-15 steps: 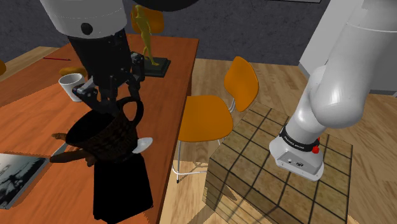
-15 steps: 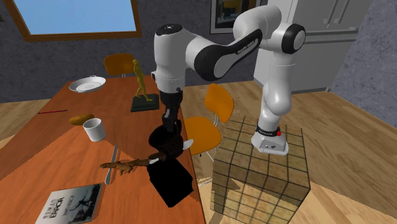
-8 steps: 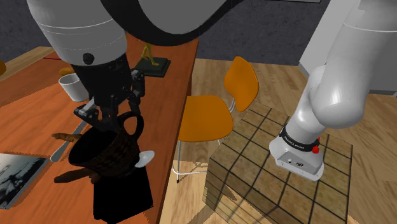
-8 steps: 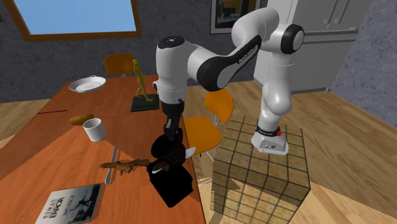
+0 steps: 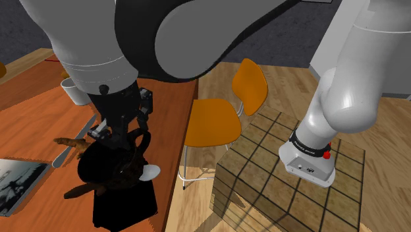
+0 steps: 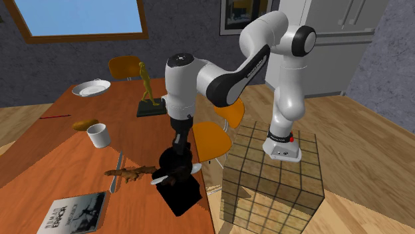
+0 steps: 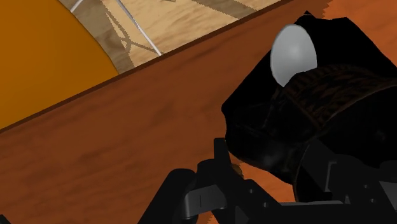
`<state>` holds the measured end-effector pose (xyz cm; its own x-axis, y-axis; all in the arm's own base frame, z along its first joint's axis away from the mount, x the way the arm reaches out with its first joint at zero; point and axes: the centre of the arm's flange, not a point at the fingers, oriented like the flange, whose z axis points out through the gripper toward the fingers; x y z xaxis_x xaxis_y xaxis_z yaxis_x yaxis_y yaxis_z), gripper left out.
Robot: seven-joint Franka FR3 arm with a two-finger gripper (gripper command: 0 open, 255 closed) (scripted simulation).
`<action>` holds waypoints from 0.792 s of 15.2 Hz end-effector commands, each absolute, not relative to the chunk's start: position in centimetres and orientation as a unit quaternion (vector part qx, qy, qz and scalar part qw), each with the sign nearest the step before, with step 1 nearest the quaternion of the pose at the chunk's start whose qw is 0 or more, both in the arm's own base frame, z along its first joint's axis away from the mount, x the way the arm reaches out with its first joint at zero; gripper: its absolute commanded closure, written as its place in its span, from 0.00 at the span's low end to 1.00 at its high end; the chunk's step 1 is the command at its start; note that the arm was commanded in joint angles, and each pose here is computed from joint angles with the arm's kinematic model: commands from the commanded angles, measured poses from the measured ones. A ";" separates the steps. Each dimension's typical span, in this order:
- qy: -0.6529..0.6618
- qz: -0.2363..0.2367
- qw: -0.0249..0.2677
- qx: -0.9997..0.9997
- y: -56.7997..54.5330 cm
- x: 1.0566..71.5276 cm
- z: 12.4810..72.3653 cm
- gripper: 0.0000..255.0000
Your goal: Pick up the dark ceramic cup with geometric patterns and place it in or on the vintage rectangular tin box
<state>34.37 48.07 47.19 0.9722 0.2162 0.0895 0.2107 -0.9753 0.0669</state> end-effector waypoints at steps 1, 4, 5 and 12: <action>0.106 0.047 0.030 0.993 47.9 34.4 45.9 1.00; 0.106 0.047 0.030 0.993 47.9 34.4 44.8 1.00; 0.107 0.047 0.030 0.993 47.9 34.4 44.8 1.00; 0.106 0.047 0.030 0.993 47.9 34.3 44.9 0.00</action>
<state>34.34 47.90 44.96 0.9727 0.2142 0.0891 0.2086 -0.9756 0.0687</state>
